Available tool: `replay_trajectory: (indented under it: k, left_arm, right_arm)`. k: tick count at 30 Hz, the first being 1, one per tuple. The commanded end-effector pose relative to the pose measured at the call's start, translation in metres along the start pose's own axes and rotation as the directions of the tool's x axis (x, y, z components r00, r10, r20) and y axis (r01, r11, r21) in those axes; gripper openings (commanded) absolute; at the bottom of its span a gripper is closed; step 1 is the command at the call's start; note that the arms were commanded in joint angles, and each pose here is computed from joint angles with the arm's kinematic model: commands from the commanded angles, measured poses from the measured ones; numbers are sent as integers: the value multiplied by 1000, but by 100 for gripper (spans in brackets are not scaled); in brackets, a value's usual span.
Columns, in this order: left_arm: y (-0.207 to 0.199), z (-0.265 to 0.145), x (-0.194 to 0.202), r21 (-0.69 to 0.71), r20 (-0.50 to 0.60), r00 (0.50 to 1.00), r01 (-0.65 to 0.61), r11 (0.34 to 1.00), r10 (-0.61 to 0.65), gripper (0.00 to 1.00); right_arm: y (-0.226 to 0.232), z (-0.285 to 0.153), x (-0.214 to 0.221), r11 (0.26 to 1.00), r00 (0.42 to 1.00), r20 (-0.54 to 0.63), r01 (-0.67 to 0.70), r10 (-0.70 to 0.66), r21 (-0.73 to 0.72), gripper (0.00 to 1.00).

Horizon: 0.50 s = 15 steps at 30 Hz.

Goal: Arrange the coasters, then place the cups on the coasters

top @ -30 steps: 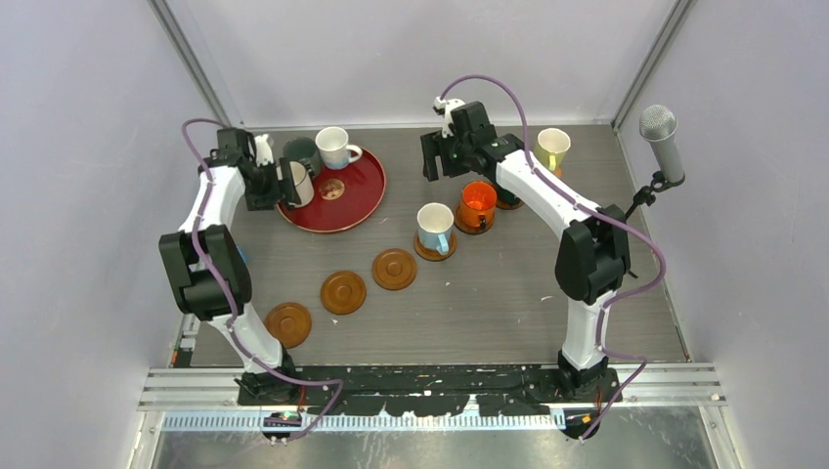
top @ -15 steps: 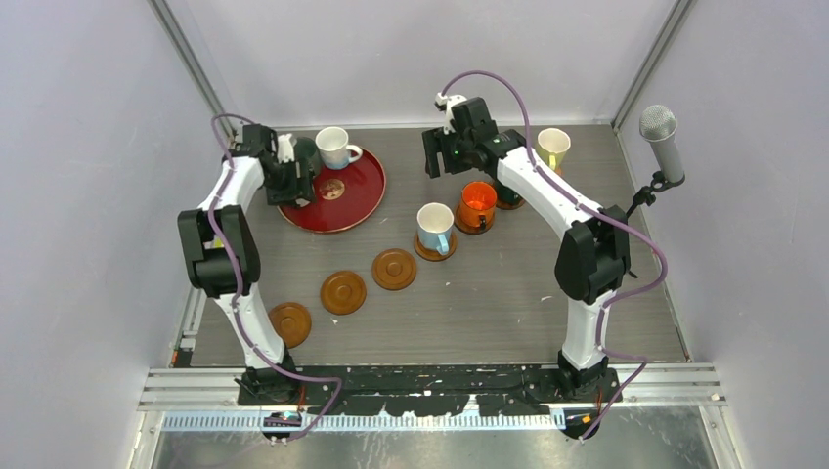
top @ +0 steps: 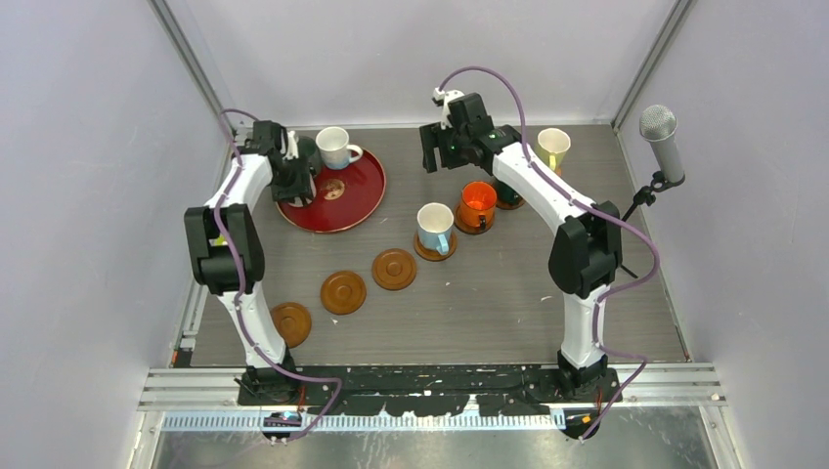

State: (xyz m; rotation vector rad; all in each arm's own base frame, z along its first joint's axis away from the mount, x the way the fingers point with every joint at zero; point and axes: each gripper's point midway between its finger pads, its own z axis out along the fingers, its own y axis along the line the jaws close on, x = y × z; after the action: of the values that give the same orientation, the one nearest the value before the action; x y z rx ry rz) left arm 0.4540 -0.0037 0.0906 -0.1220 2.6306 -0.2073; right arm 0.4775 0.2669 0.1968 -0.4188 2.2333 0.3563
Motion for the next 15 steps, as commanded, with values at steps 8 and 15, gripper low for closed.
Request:
replay_trajectory:
  k: [8, 15]
  left_arm:
    - [-22, -6, -22, -118, 109, 994, 12, 993, 1, 37]
    - [-51, -6, -10, -86, 90, 996, 34, 996, -26, 26]
  right_arm:
    - [1, -5, -23, 1000, 998, 57, -5, 5, 5, 81]
    - [1, -5, -21, 1000, 999, 52, 3, -3, 3, 81]
